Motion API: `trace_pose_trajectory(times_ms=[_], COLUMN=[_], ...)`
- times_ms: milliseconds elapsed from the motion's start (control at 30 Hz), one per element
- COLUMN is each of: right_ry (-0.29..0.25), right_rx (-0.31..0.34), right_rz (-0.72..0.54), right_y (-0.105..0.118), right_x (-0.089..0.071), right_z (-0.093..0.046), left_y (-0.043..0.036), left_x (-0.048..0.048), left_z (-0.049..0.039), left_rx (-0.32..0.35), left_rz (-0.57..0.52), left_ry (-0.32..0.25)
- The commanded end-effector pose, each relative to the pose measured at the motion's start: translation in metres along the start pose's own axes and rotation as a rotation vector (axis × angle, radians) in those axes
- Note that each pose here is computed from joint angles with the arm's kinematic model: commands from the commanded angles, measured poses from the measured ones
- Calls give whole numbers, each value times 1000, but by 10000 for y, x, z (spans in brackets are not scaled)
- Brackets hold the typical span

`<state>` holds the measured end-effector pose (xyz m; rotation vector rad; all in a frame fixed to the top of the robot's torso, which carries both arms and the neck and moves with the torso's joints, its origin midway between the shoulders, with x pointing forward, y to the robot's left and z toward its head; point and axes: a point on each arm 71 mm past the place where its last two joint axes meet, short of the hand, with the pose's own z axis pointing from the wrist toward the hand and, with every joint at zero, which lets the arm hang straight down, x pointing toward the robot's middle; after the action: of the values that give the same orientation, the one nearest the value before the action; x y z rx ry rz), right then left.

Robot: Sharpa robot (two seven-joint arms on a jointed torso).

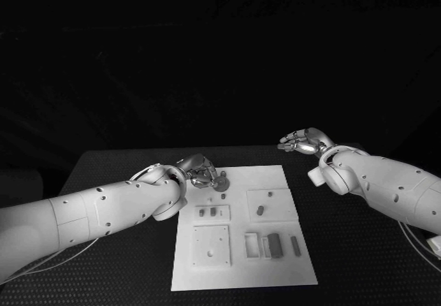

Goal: Assemble the parts on the task board

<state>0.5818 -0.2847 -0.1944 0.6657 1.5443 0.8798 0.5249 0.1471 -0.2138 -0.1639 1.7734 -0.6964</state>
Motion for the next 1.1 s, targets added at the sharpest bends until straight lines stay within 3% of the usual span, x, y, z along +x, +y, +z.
trace_pose_trajectory(times_ms=[33, 133, 300, 500, 733, 1100], right_ry=[21, 23, 22, 26, 28, 31], right_rx=[-15, -16, -14, -17, -18, -27], right_rz=[4, 5, 5, 6, 7, 10], right_y=[12, 18, 19, 27, 32, 51], right_x=[32, 44, 50, 60, 67, 86], right_z=[3, 8, 12, 12, 13, 13], left_y=[-138, -186, -260, -295, -251, -171], left_x=[66, 181, 295, 383, 496, 510], left_z=[34, 78, 100, 119, 139, 182], left_rx=[199, 247, 299, 310, 284, 255], left_rz=[148, 229, 305, 396, 440, 440], left_ry=[-17, -19, -17, 25, 81, 49])
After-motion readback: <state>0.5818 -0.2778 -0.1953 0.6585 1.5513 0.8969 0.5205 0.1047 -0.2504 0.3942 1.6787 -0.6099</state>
